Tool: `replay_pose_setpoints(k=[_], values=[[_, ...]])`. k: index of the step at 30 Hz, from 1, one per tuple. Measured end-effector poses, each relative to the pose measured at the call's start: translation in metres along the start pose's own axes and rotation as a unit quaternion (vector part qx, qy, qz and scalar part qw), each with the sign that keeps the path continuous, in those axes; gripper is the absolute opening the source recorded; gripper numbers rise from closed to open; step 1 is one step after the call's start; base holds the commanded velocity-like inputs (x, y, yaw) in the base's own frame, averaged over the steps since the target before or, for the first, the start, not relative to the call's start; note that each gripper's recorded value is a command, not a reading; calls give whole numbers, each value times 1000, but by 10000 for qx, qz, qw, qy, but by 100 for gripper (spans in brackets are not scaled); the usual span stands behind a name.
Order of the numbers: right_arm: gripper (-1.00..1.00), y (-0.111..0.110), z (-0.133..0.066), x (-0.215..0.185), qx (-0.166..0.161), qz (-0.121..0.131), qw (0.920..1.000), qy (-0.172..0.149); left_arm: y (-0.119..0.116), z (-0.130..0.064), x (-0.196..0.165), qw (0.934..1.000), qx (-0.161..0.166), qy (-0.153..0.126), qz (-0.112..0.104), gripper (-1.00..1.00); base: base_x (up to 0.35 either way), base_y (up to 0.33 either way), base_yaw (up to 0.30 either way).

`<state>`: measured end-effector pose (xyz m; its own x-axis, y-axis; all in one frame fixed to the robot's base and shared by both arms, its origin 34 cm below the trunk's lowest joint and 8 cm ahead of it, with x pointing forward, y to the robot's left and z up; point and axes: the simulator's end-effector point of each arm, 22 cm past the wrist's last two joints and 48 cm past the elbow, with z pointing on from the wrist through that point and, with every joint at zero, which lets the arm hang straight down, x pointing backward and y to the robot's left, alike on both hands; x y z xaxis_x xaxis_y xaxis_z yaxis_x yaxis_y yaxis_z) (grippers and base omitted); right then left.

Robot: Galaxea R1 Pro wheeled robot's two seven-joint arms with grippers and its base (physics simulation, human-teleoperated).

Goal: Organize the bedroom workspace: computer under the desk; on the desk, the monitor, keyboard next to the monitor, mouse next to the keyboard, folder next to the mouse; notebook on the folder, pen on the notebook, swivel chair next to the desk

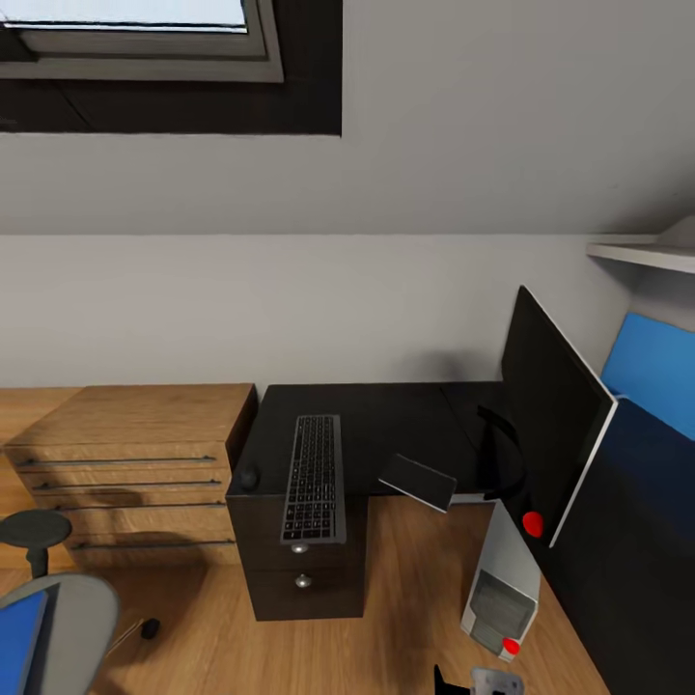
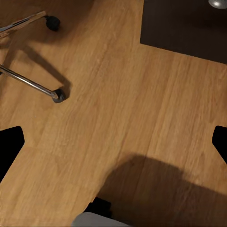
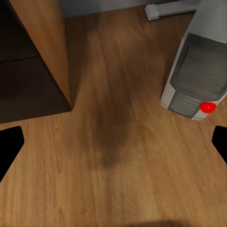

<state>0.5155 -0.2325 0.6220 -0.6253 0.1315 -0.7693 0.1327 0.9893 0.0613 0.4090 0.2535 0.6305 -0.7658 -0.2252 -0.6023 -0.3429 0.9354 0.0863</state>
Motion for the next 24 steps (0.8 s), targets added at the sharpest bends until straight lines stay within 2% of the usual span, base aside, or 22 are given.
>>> replay_pose_setpoints(k=[6, 19, 24], values=[[100, 2, -6, -6, -29, -25, 10000, -6, 0, -7, -7, 10000, 4, -36, -32, 100, 0, 0, 0], [100, 9, -18, -16, -73, -11, 10000, 6, 1, -22, -16, 10000, 12, -34, -42, 100, -285, -102, 0], [100, 13, -24, -20, -96, -1, 10000, 4, 3, -27, -20, 10000, 0, -45, -41, 100, -134, -37, 12]])
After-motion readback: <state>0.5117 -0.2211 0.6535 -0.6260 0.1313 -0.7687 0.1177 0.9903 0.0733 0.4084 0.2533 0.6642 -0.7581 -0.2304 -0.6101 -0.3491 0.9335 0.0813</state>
